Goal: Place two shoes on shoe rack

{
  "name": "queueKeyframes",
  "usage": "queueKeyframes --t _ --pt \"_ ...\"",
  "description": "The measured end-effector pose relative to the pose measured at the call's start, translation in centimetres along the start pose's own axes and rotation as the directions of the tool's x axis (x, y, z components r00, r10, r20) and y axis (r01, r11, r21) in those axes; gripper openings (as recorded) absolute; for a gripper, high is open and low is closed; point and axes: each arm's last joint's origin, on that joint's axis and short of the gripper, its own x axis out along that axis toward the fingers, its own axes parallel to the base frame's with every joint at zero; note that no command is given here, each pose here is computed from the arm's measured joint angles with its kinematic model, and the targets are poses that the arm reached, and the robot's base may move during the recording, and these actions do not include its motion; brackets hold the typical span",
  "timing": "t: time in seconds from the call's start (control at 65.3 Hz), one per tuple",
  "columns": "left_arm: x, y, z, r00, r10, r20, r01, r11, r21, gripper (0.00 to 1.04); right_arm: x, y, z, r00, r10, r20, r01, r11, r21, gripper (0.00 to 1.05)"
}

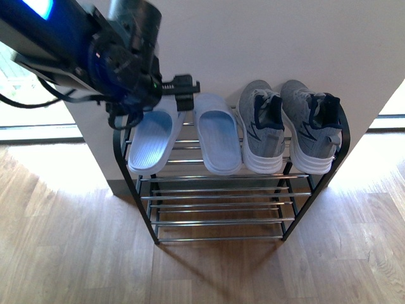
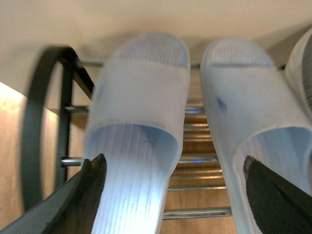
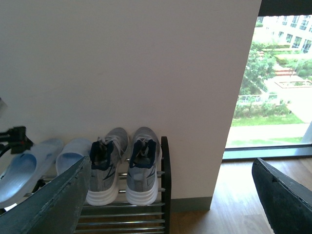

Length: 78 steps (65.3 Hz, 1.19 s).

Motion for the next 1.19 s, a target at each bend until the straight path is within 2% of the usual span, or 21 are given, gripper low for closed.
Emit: queueKeyframes --t 0.031,0.153,0.322,0.413,0.521,0.567,0.613,0.659,0.735,0.858,0.919,1.057,1.133,1.195 --pt "-2.6 0.2 1.0 0.999 0.025 0.048 -0.026 1.000 0.007 0.97 0.0 0.0 0.0 1.000 0.000 0.000 0.000 1.000 0.000 0.96" --pt "-9.6 2.0 1.8 0.985 0.108 0.132 -0.108 0.994 -0.005 0.95 0.0 0.0 0.0 1.000 0.000 0.000 0.000 1.000 0.000 0.96" --pt "-17.7 5.2 0.6 0.960 0.217 0.175 -0.211 0.976 -0.050 0.95 0.0 0.0 0.0 1.000 0.000 0.000 0.000 1.000 0.000 0.96" --pt "-24.5 6.9 -0.6 0.927 0.302 0.224 -0.281 0.952 -0.121 0.95 0.0 0.0 0.0 1.000 0.000 0.000 0.000 1.000 0.000 0.96" --pt "-29.3 7.7 -2.1 0.918 0.306 0.253 -0.270 0.948 -0.168 0.95 0.0 0.0 0.0 1.000 0.000 0.000 0.000 1.000 0.000 0.96" --pt "-29.5 7.9 -2.1 0.910 0.204 0.361 -0.169 0.977 -0.128 0.88 0.0 0.0 0.0 1.000 0.000 0.000 0.000 1.000 0.000 0.96" --pt "-29.6 8.1 -2.5 0.879 0.130 0.458 -0.106 0.991 -0.078 0.81 0.0 0.0 0.0 1.000 0.000 0.000 0.000 1.000 0.000 0.96" --pt "-29.8 8.5 -3.5 0.841 0.079 0.535 -0.088 0.996 -0.009 0.72 0.0 0.0 0.0 1.000 0.000 0.000 0.000 1.000 0.000 0.96" --pt "-30.5 9.0 -4.4 0.798 0.052 0.600 -0.089 0.995 0.033 0.59 0.0 0.0 0.0 1.000 0.000 0.000 0.000 1.000 0.000 0.96" --pt "-31.5 9.6 -5.3 0.773 0.057 0.632 -0.116 0.992 0.052 0.40 0.0 0.0 0.0 1.000 0.000 0.000 0.000 1.000 0.000 0.96" --pt "-31.8 10.0 -6.2 0.778 0.057 0.625 -0.122 0.991 0.061 0.25 0.0 0.0 0.0 1.000 0.000 0.000 0.000 1.000 0.000 0.96" --pt "-32.4 10.5 -7.3 0.780 0.059 0.623 -0.127 0.990 0.065 0.02 0.0 0.0 0.0 1.000 0.000 0.000 0.000 1.000 0.000 0.96" --pt "-32.8 11.1 -7.9 0.782 0.035 0.623 -0.110 0.990 0.083 0.01 0.0 0.0 0.0 1.000 0.000 0.000 0.000 1.000 0.000 0.96" --pt "-33.2 11.7 -8.4 0.779 0.063 0.624 -0.132 0.989 0.065 0.01 0.0 0.0 0.0 1.000 0.000 0.000 0.000 1.000 0.000 0.96"
